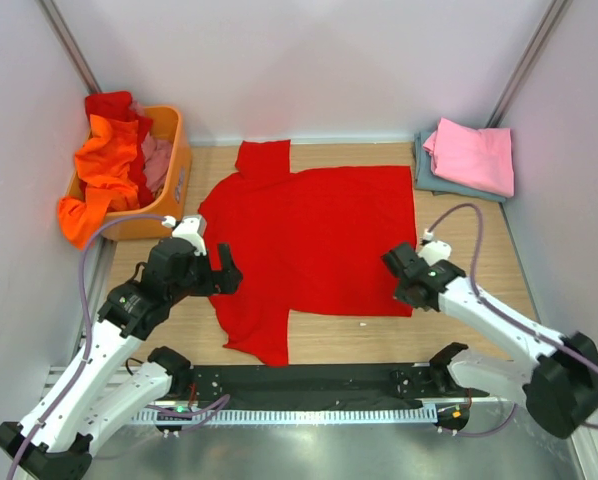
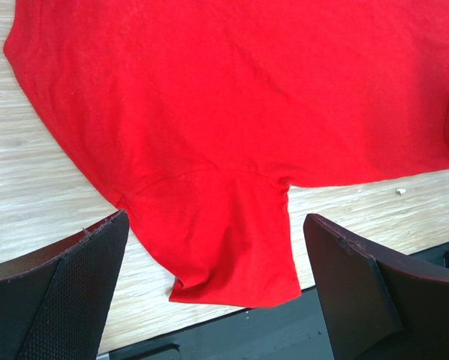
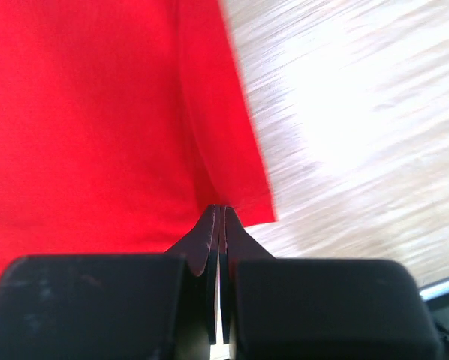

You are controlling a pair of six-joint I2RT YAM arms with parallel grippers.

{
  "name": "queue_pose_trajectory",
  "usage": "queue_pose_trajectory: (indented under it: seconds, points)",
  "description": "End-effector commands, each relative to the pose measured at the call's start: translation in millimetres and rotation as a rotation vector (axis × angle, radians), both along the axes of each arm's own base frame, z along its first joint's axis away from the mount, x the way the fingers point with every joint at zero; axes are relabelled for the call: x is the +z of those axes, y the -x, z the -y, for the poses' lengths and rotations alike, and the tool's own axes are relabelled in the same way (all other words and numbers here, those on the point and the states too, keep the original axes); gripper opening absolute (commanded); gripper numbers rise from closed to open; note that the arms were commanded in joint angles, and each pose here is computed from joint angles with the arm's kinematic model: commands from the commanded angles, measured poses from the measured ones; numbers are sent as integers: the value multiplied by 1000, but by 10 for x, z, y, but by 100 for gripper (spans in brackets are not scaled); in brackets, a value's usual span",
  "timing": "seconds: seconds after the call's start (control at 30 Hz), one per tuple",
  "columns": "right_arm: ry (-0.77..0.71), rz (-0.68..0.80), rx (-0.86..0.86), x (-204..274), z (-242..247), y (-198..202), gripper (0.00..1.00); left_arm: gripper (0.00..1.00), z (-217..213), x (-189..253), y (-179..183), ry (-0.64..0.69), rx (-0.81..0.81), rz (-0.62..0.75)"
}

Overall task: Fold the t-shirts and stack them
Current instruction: Flatten the tshirt out

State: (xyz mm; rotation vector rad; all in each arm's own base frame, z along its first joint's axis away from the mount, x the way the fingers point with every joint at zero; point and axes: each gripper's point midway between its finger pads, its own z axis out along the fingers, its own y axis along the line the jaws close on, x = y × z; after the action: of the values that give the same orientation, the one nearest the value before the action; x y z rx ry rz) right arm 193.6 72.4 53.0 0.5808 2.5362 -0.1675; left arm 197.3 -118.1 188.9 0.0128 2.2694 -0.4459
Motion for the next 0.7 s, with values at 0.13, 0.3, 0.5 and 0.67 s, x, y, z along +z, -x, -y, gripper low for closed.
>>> queue_pose_trajectory:
  seconds: [0.13, 0.3, 0.5, 0.67]
  points:
    - [-80, 269, -325, 555, 517, 14, 26, 100, 67, 53, -33, 13, -29, 28]
    - [-89, 377, -447, 761, 721, 68, 60, 100, 69, 60, -29, 13, -32, 32]
    - [-183, 390, -232, 805, 375, -155, 51, 100, 86, 40, -27, 11, -39, 23]
    - [-330, 203, -49, 324, -288, -269, 6, 100, 81, 33, -33, 8, -34, 21]
